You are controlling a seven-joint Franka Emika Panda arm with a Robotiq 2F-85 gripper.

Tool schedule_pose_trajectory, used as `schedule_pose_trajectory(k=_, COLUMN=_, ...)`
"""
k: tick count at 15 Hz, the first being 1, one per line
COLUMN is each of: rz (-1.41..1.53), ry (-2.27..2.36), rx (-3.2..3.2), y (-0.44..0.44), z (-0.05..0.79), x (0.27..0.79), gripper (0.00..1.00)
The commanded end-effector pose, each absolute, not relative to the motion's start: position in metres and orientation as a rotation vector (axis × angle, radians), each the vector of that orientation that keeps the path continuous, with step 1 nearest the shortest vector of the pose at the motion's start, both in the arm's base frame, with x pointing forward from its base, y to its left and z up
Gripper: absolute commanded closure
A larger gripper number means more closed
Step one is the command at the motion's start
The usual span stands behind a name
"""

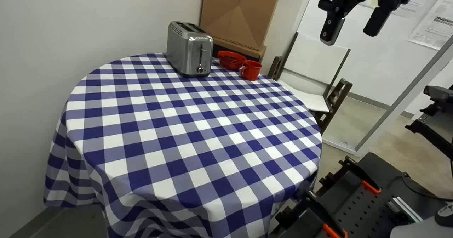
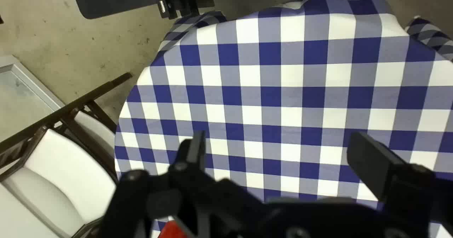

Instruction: Push down the lever of the toaster

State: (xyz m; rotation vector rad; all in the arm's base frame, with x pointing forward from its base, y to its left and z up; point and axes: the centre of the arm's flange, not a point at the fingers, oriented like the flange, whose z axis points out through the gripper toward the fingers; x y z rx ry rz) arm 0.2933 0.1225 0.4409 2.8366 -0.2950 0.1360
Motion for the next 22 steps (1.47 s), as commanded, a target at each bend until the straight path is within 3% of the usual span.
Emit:
schedule_pose_trajectory(k=1, rz=0.136, ry=-0.295, rx=2.837, y=0.122, z=0.441, x=0.293, gripper=0.0)
schedule_pose_trajectory(k=13, rz=0.202, ry=-0.257, rx=2.896, y=0.102, z=0.461, x=0.32, gripper=0.0)
schedule_pose_trajectory(k=22, rz=0.379, ry=-0.214, rx=2.919, y=0.023, z=0.492, x=0.471, gripper=0.0)
